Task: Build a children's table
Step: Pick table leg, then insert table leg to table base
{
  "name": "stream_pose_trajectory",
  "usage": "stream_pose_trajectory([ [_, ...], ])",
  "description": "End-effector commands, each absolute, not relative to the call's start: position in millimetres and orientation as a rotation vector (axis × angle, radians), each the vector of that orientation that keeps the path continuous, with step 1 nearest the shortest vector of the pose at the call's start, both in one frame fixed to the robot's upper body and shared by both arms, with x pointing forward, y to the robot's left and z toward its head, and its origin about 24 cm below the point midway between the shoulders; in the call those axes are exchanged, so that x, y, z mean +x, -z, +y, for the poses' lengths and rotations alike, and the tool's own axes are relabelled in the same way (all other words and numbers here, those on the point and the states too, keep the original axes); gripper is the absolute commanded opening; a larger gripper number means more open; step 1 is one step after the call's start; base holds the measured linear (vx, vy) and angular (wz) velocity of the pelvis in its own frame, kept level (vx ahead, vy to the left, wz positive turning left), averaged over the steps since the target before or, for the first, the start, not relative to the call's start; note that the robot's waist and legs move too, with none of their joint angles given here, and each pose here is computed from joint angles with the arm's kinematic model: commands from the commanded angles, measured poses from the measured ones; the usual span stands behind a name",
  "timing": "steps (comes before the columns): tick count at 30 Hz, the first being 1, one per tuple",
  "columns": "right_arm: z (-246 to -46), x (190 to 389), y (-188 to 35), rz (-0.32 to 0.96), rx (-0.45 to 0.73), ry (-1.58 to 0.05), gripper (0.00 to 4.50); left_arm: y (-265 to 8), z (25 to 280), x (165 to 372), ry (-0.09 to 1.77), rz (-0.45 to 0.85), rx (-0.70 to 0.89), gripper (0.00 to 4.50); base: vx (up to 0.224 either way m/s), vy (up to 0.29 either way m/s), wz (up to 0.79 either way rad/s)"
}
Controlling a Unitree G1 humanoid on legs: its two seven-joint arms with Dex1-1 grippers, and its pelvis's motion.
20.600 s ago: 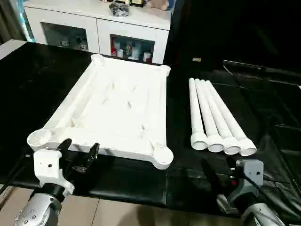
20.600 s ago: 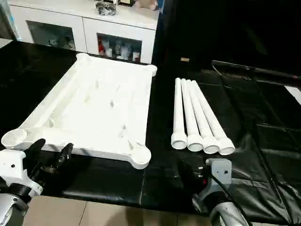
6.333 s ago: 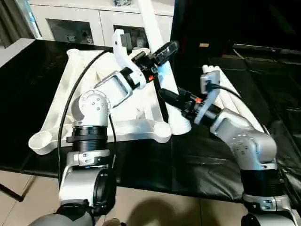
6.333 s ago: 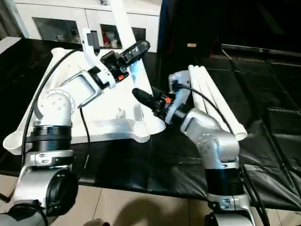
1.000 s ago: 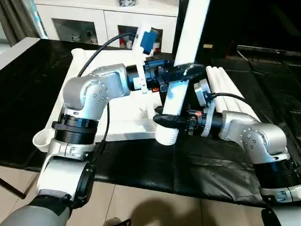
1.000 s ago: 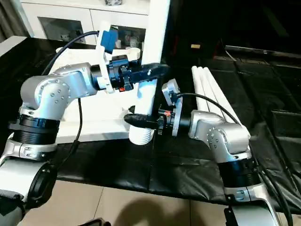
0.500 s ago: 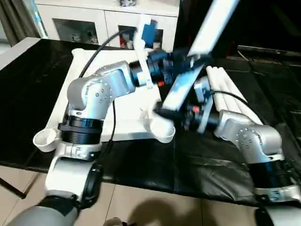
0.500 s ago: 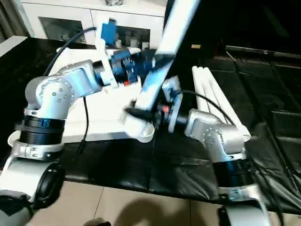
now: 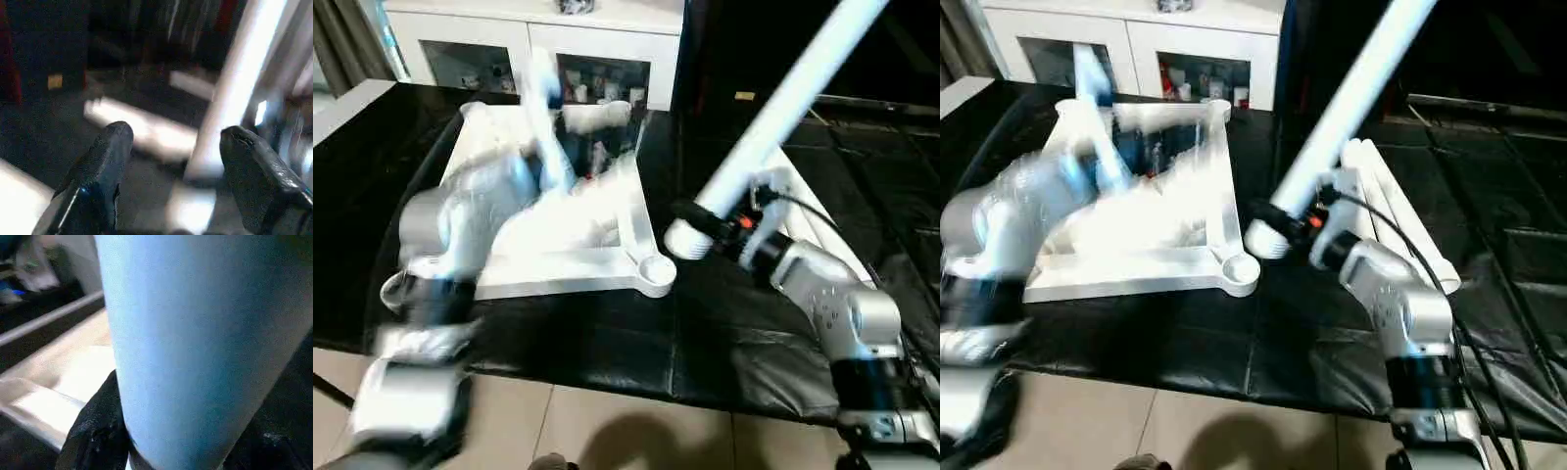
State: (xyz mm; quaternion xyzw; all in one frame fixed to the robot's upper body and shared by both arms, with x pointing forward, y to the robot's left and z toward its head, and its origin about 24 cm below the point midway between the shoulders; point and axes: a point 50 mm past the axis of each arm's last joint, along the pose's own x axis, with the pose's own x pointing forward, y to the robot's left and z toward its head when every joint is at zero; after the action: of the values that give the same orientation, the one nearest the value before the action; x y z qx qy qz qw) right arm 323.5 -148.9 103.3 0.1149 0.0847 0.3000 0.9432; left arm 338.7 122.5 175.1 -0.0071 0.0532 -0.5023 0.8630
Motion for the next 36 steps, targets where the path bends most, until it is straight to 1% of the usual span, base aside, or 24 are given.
stream_pose_trajectory([
  [1,-151.9,322.0,-101,0.170,0.214,-0.571,1.93,-165,121,338,1.093,0.133,0.092,3.23,0.000,0.000,0.00],
  [3,-151.4,320.5,-100,0.170,0.219,-0.568,1.93,-147,128,340,1.108,0.194,0.230,3.23,0.000,0.000,0.00],
  [5,-150.1,318.7,-98,0.171,0.207,-0.566,1.93,-128,138,340,1.140,0.287,0.347,3.23,0.000,0.000,0.00],
  [6,-150.0,318.6,-98,0.171,0.207,-0.566,1.93,-127,138,340,1.142,0.292,0.352,3.23,0.000,0.000,0.00],
  [7,-149.4,317.9,-98,0.165,0.197,-0.560,1.93,-116,145,340,1.175,0.349,0.408,3.23,0.000,0.000,0.00],
  [8,-149.4,317.8,-98,0.164,0.196,-0.559,1.93,-115,145,340,1.179,0.357,0.412,3.23,0.000,0.000,0.00],
  [11,-150.4,317.7,-99,0.144,0.190,-0.548,1.93,-100,153,340,1.234,0.440,0.469,3.23,0.000,0.000,0.00],
  [13,-151.3,317.6,-100,0.143,0.187,-0.546,1.93,-96,156,341,1.248,0.464,0.503,2.97,0.000,0.000,0.00],
  [14,-152.7,317.4,-101,0.142,0.191,-0.545,1.93,-90,159,343,1.243,0.489,0.551,2.90,0.000,0.000,0.00],
  [16,-153.4,317.3,-101,0.143,0.192,-0.543,1.93,-88,160,345,1.240,0.489,0.579,2.86,0.000,0.000,0.00],
  [19,-152.8,315.6,-101,0.155,0.188,-0.556,1.93,-86,162,350,1.216,0.498,0.578,2.51,0.000,0.000,0.00],
  [22,-151.4,313.6,-100,0.153,0.182,-0.569,1.93,-85,164,351,1.219,0.503,0.570,2.41,0.000,0.000,0.00],
  [24,-150.6,312.8,-100,0.151,0.175,-0.574,1.93,-84,165,352,1.223,0.499,0.558,2.16,0.000,0.000,0.00],
  [27,-149.4,311.9,-100,0.149,0.166,-0.584,1.93,-84,164,354,1.232,0.481,0.513,1.96,0.000,0.000,0.00],
  [29,-147.2,311.4,-100,0.149,0.165,-0.601,1.93,-83,163,354,1.247,0.473,0.490,1.64,0.000,0.000,0.00],
  [32,-146.1,311.2,-101,0.151,0.165,-0.609,1.93,-83,163,355,1.253,0.474,0.486,1.60,0.000,0.000,0.00],
  [33,-145.7,311.4,-101,0.152,0.165,-0.612,1.93,-83,163,355,1.252,0.471,0.486,1.45,0.000,0.000,0.00],
  [34,-145.3,311.5,-101,0.153,0.166,-0.616,1.93,-82,163,356,1.253,0.470,0.484,1.45,0.000,0.000,0.00],
  [35,-144.9,311.4,-100,0.155,0.165,-0.620,1.93,-82,162,356,1.254,0.470,0.482,1.23,0.000,0.000,0.00],
  [36,-144.8,311.4,-100,0.155,0.165,-0.620,1.93,-82,162,356,1.255,0.470,0.482,1.23,0.000,0.000,0.00],
])
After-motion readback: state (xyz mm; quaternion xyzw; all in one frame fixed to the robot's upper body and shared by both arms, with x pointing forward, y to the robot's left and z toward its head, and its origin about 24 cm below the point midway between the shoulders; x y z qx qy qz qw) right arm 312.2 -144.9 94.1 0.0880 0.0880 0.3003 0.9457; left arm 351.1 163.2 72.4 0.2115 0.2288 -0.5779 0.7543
